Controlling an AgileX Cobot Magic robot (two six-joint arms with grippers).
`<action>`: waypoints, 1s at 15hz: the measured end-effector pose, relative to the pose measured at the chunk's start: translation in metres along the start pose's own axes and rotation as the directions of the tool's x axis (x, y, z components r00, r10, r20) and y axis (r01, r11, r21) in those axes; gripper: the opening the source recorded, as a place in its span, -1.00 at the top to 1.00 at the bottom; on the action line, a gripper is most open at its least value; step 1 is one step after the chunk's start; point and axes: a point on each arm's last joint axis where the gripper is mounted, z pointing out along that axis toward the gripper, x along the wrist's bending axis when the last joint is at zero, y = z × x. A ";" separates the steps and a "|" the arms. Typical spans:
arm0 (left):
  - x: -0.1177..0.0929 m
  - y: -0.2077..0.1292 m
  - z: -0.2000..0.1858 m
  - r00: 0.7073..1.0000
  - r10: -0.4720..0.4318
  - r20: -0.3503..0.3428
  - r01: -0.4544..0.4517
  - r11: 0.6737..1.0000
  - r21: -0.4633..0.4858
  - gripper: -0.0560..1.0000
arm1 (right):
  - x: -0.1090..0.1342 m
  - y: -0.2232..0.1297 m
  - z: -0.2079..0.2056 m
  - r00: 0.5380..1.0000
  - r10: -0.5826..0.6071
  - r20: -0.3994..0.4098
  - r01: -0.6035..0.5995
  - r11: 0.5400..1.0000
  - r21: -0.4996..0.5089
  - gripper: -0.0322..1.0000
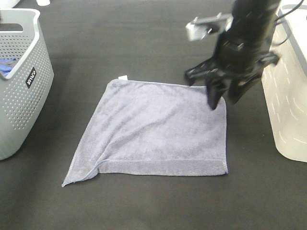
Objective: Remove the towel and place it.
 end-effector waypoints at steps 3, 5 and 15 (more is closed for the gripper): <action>0.034 -0.005 -0.005 0.996 -0.075 -0.043 0.075 0.997 -0.007 -0.34 | 0.004 0.012 0.042 0.999 0.035 0.008 -0.036 0.997 0.066 0.10; 0.049 -0.007 -0.005 0.992 -0.107 -0.062 0.107 0.994 -0.005 -0.34 | 0.008 0.015 0.060 0.999 0.046 0.012 -0.046 0.998 0.052 0.10; 0.059 -0.009 -0.005 0.988 -0.131 -0.076 0.131 0.991 -0.005 -0.34 | 0.021 -0.019 0.112 0.998 0.055 0.034 -0.056 0.998 0.033 0.10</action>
